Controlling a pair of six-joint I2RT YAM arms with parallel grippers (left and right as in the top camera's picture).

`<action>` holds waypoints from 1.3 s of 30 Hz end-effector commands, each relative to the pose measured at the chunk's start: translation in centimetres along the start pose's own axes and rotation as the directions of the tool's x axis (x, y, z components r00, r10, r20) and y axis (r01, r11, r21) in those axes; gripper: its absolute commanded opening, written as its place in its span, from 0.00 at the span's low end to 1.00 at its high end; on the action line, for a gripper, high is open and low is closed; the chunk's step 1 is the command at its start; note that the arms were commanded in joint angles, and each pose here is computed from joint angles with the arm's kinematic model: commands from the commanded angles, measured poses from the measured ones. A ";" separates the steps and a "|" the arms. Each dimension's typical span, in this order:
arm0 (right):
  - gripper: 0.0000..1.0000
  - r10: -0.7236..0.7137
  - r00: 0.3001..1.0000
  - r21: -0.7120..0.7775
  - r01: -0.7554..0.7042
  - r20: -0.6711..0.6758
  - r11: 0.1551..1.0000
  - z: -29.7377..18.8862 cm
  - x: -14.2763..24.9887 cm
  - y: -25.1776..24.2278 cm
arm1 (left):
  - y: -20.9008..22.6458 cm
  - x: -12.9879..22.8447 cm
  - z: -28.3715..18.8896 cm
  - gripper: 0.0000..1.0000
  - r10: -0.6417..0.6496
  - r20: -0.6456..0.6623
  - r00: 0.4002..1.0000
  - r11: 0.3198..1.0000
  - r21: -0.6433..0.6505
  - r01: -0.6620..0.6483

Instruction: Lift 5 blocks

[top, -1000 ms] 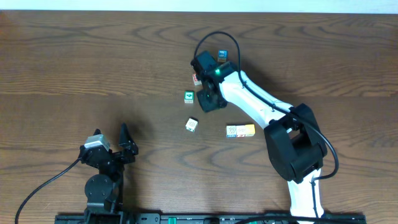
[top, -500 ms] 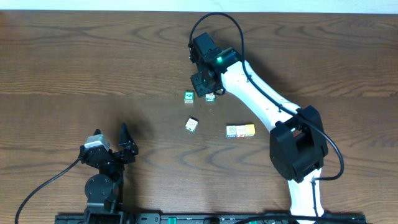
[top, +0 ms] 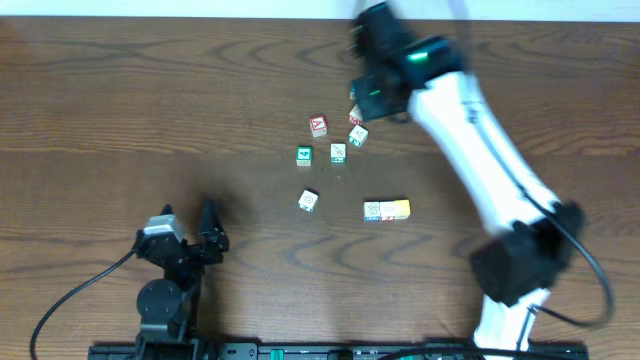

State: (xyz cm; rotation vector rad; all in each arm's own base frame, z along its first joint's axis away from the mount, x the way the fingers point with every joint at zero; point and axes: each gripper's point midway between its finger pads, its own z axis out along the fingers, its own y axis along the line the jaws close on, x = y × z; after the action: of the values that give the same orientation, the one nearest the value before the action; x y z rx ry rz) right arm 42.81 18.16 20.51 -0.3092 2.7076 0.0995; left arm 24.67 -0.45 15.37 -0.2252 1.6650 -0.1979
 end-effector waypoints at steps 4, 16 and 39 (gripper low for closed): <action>0.47 0.146 0.986 0.022 -0.148 0.079 0.989 -8.1 0.7 -8.0 | -2.6 0.8 0.9 0.77 -0.006 -0.163 0.987 0.993 0.111 0.024; 0.54 0.144 0.985 0.061 -0.139 -0.091 0.988 -4.2 5.1 -10.0 | -7.3 3.4 6.7 0.76 0.004 -0.654 0.756 0.978 0.161 0.134; 0.77 0.026 0.997 -0.120 -0.034 -0.068 0.992 7.1 4.7 -0.3 | -9.5 11.6 5.4 0.52 0.079 -0.857 0.509 0.973 0.177 0.148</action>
State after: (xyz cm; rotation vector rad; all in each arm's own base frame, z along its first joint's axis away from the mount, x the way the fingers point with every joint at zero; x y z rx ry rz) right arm 40.99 16.72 14.57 -0.3519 2.7412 0.3063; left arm 29.11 -12.45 6.70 0.0207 2.6090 -0.7280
